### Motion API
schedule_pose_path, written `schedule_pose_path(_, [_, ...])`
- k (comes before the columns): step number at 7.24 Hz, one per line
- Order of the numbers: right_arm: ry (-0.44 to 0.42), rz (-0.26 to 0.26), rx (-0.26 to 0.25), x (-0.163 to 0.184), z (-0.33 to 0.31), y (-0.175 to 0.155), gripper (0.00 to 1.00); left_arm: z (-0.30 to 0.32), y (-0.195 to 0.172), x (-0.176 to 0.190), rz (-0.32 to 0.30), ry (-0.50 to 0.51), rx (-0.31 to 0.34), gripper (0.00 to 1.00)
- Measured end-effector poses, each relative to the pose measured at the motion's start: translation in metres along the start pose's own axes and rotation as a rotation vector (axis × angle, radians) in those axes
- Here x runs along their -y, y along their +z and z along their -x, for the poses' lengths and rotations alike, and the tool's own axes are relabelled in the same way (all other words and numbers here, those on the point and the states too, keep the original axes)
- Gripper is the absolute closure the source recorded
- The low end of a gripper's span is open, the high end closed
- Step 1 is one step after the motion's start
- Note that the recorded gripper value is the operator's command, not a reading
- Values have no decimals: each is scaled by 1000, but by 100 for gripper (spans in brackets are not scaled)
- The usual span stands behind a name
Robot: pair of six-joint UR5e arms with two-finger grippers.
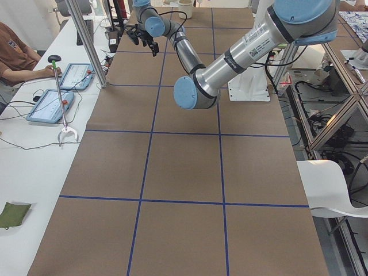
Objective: Left arm hands cup to right arm to dump lemon
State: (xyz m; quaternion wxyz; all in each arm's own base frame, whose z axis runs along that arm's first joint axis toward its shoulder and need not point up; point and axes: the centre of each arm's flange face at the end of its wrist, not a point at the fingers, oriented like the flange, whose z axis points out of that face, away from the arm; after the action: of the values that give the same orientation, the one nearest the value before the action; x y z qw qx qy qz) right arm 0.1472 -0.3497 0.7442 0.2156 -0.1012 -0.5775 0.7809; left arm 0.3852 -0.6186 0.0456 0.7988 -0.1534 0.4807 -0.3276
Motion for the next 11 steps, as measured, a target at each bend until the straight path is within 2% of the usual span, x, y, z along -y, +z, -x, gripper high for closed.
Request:
schedule_pose_path(2, [25,14,31,-10,12,6,94,-3,-3,-3,-1,2,-3,0])
schedule_pose_path(3, [33,22,54,-13,15,6,88,-3,-3,-3,0,2,-3,0])
schedule_pose_path(4, [31,32,70,-16,17,6,87,-4,-3,-3,-1,2,-3,0])
schedule_pose_path(5, [9,50,78,-23,17,9,87,-4,-3,-3,-1,1,-3,0])
schedule_pose_path(6, [-55,74,68,-34,10,18,87,-4,-3,-2,-3,0,-3,0])
schedule_pose_path(7, [-171,96,45,-46,-5,34,89,-5,-4,0,-5,-1,-4,0])
schedule_pose_path(9, [-494,134,16,-76,-39,77,89,-5,-5,2,-7,-3,-5,0])
schedule_pose_path(11, [-710,186,22,-132,-56,132,88,-6,-7,4,-9,-5,-6,0])
